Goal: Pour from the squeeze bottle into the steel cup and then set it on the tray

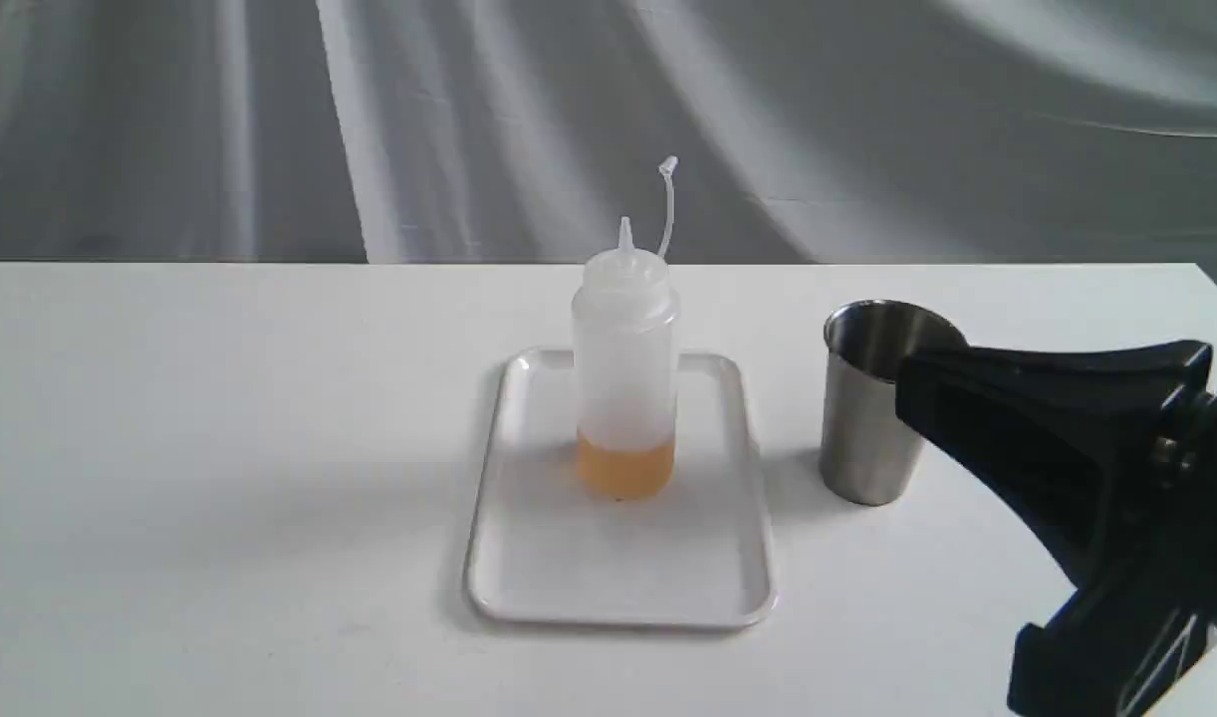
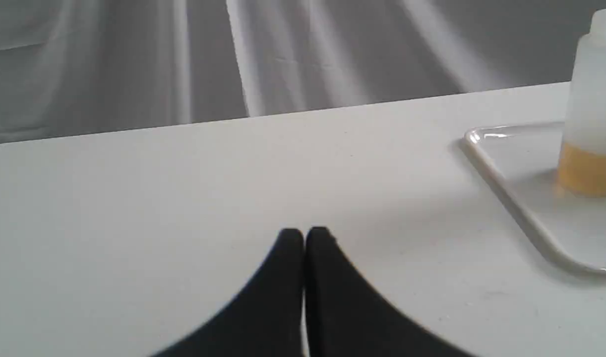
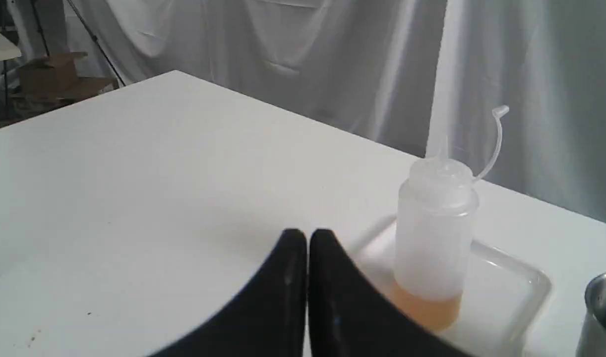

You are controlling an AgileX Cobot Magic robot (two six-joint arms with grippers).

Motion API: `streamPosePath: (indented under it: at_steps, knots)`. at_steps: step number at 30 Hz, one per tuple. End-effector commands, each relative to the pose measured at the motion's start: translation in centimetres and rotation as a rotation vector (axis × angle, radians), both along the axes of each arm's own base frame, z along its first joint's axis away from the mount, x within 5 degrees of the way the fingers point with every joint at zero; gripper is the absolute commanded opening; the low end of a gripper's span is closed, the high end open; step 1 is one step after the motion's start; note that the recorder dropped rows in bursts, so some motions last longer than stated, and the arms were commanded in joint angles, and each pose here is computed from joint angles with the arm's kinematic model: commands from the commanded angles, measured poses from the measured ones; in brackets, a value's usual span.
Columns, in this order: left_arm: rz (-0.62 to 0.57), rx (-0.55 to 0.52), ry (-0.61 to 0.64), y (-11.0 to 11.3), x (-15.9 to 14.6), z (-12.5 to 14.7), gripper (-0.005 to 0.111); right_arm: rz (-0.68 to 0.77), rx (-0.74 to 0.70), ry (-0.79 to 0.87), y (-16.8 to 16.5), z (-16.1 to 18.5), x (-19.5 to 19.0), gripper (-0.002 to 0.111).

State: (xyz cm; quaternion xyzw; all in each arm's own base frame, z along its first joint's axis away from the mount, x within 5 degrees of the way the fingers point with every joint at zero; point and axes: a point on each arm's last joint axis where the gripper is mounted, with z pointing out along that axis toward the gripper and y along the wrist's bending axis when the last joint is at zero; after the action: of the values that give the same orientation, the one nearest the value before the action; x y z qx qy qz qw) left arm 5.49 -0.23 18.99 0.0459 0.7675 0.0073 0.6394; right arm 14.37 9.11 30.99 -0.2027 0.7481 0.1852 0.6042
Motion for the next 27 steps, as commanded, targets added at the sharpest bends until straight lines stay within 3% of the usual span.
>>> streamPosePath:
  at_steps: [1,13,19,27]
  knots:
    - [-0.005,-0.006,-0.005,0.0,0.0,-0.1,0.0,-0.003,0.003,0.02,0.1,-0.4,0.1,0.0]
    - [-0.006,-0.004,-0.005,0.0,0.0,-0.1,0.0,-0.01,-0.012,0.044,0.0,-0.7,0.1,0.0]
    - [-0.006,-0.004,-0.005,0.0,0.0,-0.1,0.0,-0.052,-0.029,0.062,-1.6,-0.1,-1.6,0.0]
    - [-0.005,-0.006,-0.005,0.0,0.0,-0.1,0.0,-0.138,0.086,0.026,-4.2,-0.2,-4.3,0.0]
